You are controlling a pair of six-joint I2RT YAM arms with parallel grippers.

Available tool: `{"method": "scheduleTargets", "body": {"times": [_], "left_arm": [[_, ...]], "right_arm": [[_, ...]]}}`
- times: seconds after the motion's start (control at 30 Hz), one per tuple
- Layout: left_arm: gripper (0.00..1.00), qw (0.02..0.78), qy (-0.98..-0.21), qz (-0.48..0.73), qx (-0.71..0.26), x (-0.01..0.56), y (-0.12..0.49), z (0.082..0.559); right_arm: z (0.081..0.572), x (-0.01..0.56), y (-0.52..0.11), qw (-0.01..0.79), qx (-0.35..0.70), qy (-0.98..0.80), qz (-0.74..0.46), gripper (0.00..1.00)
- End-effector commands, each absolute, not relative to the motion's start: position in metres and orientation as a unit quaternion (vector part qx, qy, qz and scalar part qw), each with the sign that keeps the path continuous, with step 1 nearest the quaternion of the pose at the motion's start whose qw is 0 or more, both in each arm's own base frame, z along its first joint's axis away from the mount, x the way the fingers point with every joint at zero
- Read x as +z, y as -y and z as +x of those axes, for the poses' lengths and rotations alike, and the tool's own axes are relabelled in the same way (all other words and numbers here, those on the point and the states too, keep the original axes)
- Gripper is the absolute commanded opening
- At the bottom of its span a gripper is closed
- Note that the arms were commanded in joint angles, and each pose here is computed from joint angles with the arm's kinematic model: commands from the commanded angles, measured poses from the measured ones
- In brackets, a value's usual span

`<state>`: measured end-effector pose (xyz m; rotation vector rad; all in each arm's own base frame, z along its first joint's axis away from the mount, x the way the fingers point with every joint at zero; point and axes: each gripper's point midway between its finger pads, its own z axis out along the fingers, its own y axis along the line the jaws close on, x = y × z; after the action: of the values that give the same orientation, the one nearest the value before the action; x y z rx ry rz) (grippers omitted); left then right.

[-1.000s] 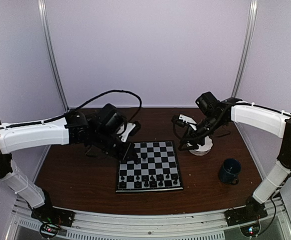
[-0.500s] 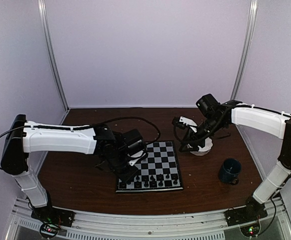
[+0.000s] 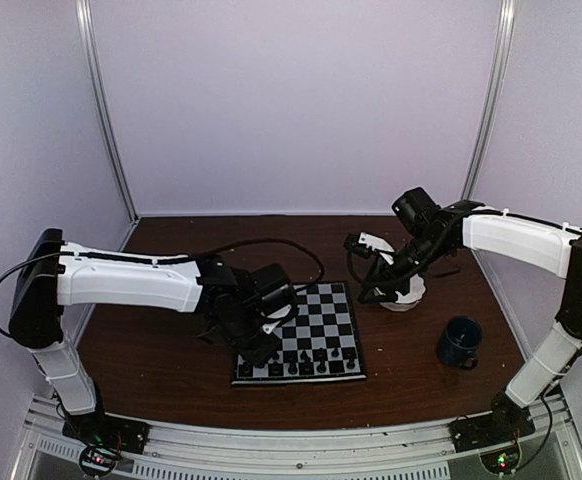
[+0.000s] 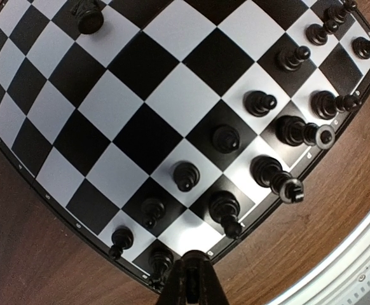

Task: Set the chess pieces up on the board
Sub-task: Place the knight at g8.

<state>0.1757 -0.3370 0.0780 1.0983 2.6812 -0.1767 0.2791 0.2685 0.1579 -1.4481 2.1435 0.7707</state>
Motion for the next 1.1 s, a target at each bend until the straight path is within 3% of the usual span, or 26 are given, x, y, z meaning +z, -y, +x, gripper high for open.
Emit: {"method": "scheduleTargets", "body": {"times": [0.0,1.07], "left_arm": [[0.01,0.125,-0.917,0.373,-0.060,0.068,0.343,0.178],[0.04,0.115,-0.918,0.377,-0.052,0.045,0.343,0.178]], "right_arm": [[0.283,0.157,-0.269,0.223,0.271,-0.772,-0.529,0.52],[0.283,0.153,-0.270,0.212,0.272,-0.774,-0.531,0.52]]}}
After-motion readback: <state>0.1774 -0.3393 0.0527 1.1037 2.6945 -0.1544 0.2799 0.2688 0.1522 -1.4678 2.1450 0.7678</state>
